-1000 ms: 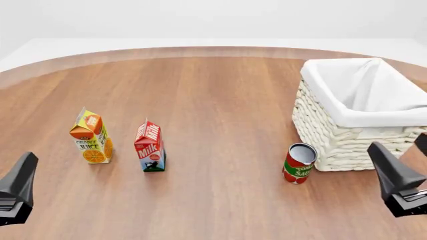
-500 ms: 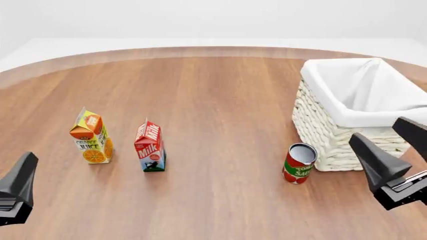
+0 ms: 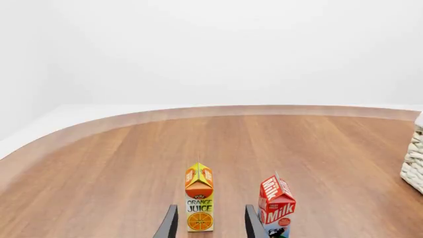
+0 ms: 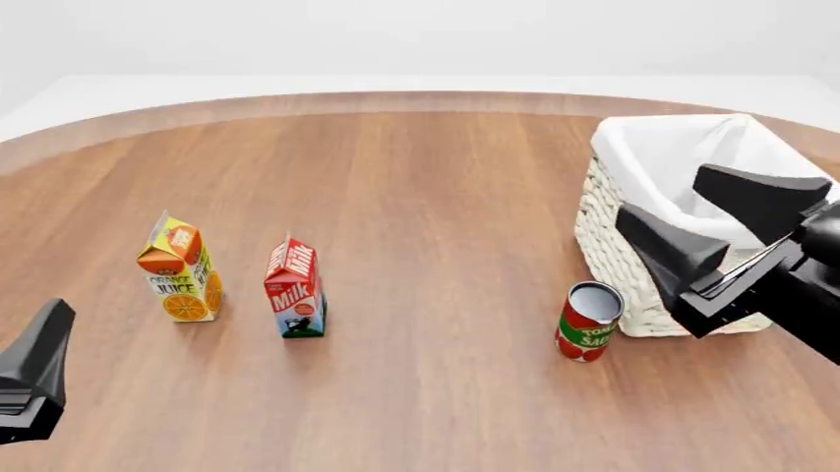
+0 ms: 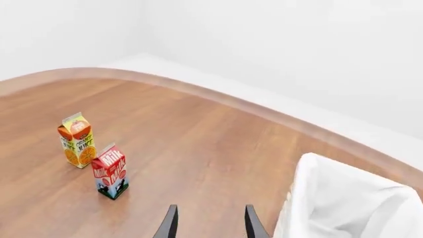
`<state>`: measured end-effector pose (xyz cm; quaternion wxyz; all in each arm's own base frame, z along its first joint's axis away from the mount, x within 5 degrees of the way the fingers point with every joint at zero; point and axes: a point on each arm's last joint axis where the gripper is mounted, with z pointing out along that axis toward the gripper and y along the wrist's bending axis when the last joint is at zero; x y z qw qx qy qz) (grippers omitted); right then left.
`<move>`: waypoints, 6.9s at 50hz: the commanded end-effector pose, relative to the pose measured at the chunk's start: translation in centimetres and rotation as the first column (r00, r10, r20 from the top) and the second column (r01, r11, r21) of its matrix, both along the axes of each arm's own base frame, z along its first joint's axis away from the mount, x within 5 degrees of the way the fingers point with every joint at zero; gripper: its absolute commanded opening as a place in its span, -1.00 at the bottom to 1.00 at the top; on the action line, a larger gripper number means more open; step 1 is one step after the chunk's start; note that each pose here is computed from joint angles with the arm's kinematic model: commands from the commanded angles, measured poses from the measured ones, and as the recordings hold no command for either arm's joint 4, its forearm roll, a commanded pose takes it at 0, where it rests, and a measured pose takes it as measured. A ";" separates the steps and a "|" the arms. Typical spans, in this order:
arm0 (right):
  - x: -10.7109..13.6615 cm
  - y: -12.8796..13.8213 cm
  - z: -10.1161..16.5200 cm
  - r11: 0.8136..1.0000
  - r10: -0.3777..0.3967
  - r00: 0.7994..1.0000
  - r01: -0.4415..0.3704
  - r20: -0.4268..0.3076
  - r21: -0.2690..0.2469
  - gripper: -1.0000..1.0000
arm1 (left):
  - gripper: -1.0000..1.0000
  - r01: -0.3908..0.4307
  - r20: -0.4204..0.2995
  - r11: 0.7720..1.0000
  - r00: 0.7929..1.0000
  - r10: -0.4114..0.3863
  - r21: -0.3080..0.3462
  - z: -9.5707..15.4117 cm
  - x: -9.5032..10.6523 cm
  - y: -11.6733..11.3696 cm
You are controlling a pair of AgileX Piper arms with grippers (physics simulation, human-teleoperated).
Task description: Pick the milk and place it in the basket.
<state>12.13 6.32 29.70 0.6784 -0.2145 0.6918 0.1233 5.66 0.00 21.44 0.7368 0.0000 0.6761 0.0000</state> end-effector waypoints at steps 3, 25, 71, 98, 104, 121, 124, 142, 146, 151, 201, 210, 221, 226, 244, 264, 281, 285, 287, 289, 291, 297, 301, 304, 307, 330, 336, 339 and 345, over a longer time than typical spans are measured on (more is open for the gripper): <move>2.5 2.3 1.5 0.999 0.051 0.998 -0.051 -0.045 0.005 1.00 | 1.00 0.000 0.000 1.000 1.000 0.000 0.000 0.0 0.0 0.0; 6.1 6.2 3.5 0.993 0.107 0.973 -0.094 -0.206 0.072 1.00 | 1.00 0.000 0.000 1.000 1.000 0.000 0.000 0.0 0.0 0.0; 11.5 13.5 3.2 0.979 0.164 0.887 -0.093 -0.432 0.181 1.00 | 1.00 0.000 0.000 1.000 1.000 0.000 0.000 0.0 0.0 0.0; 14.2 17.1 1.6 0.975 0.176 0.851 -0.082 -0.495 0.205 1.00 | 1.00 0.000 0.000 1.000 1.000 0.000 0.000 0.0 0.0 0.0; 14.7 17.9 0.9 0.972 0.181 0.840 -0.073 -0.512 0.224 1.00 | 1.00 0.000 0.000 1.000 1.000 0.000 0.000 0.0 0.0 0.0; 16.3 19.1 -0.9 0.954 0.186 0.819 -0.017 -0.543 0.301 1.00 | 1.00 0.000 0.000 1.000 1.000 0.000 0.000 0.0 0.0 0.0; 16.4 19.3 -1.2 0.950 0.190 0.816 -0.011 -0.546 0.313 1.00 | 1.00 0.000 0.000 1.000 1.000 0.000 0.000 0.0 0.0 0.0; 16.4 20.5 -3.6 0.926 0.212 0.774 0.035 -0.597 0.375 1.00 | 1.00 0.000 0.000 1.000 1.000 0.000 0.000 0.0 0.0 0.0; 16.4 21.0 -4.1 0.926 0.214 0.759 0.042 -0.615 0.375 1.00 | 1.00 0.000 0.000 1.000 1.000 0.000 0.000 0.0 0.0 0.0; 16.2 21.7 -4.5 0.926 0.223 0.750 0.036 -0.623 0.376 1.00 | 1.00 0.000 0.000 1.000 1.000 0.000 0.000 0.0 0.0 0.0; 18.0 26.2 -8.0 0.935 0.234 0.707 0.026 -0.667 0.354 1.00 | 1.00 0.000 0.000 1.000 1.000 0.000 0.000 0.0 0.0 0.0; 18.1 26.9 -8.3 0.933 0.239 0.699 0.027 -0.674 0.359 1.00 | 1.00 0.000 0.000 1.000 1.000 0.000 0.000 0.0 0.0 0.0; 18.7 26.8 -8.9 0.934 0.228 0.697 0.039 -0.679 0.354 1.00 | 1.00 0.000 0.000 1.000 1.000 0.000 0.000 0.0 0.0 0.0; 19.0 26.9 -9.2 0.938 0.219 0.695 0.043 -0.684 0.344 1.00 | 1.00 0.000 0.000 1.000 1.000 0.000 0.000 0.0 0.0 0.0; 19.0 28.1 -10.6 0.942 0.220 0.674 0.041 -0.706 0.333 1.00 | 1.00 0.000 0.000 1.000 1.000 0.000 0.000 0.0 0.0 0.0; 18.6 29.0 -11.7 0.942 0.226 0.653 0.044 -0.723 0.333 1.00 | 1.00 0.000 0.000 1.000 1.000 0.000 0.000 0.0 0.0 0.0; 18.3 29.8 -13.3 0.944 0.223 0.631 0.051 -0.743 0.326 1.00 | 1.00 0.000 0.000 1.000 1.000 0.000 0.000 0.0 0.0 0.0; 18.3 29.9 -13.4 0.944 0.224 0.631 0.048 -0.743 0.326 1.00 | 1.00 0.000 0.000 1.000 1.000 0.000 0.000 0.0 0.0 0.0; 18.3 30.0 -13.6 0.943 0.226 0.628 0.050 -0.744 0.328 1.00 | 1.00 0.000 0.000 1.000 1.000 0.000 0.000 0.0 0.0 0.0; 18.2 30.2 -13.8 0.943 0.227 0.626 0.050 -0.747 0.328 1.00 | 1.00 0.000 0.000 1.000 1.000 0.000 0.000 0.0 0.0 0.0; 18.2 30.2 -13.9 0.943 0.227 0.624 0.050 -0.748 0.329 1.00 | 1.00 0.000 0.000 1.000 1.000 0.000 0.000 0.0 0.0 0.0; 17.9 30.9 -14.5 0.942 0.233 0.615 0.049 -0.754 0.331 1.00 | 1.00 0.000 0.000 1.000 1.000 0.000 0.000 0.0 0.0 0.0; 17.9 31.0 -14.7 0.942 0.233 0.611 0.050 -0.756 0.331 1.00 | 1.00 0.000 0.000 1.000 1.000 0.000 0.000 0.0 0.0 0.0; 18.0 31.1 -15.1 0.943 0.230 0.608 0.053 -0.760 0.328 1.00 | 1.00 0.000 0.000 1.000 1.000 0.000 0.000 0.0 0.0 0.0; 17.8 31.3 -15.4 0.943 0.233 0.604 0.052 -0.762 0.330 1.00 | 1.00 0.000 0.000 1.000 1.000 0.000 0.000 0.0 0.0 0.0; 17.9 31.1 -15.5 0.940 0.238 0.614 0.049 -0.753 0.337 -1.00 | 1.00 0.000 0.000 1.000 1.000 0.000 0.000 0.0 0.0 0.0; 18.4 30.2 -14.0 0.937 0.243 0.644 0.037 -0.725 0.347 -1.00 | 1.00 0.000 0.000 1.000 1.000 0.000 0.000 0.0 0.0 0.0; 18.7 29.7 -13.2 0.937 0.241 0.660 0.035 -0.712 0.349 -1.00 | 1.00 0.000 0.000 1.000 1.000 0.000 0.000 0.0 0.0 0.0; 18.6 28.8 -10.8 0.934 0.255 0.703 -0.003 -0.664 0.356 -1.00 | 1.00 0.000 0.000 1.000 1.000 0.000 0.000 0.0 0.0 0.0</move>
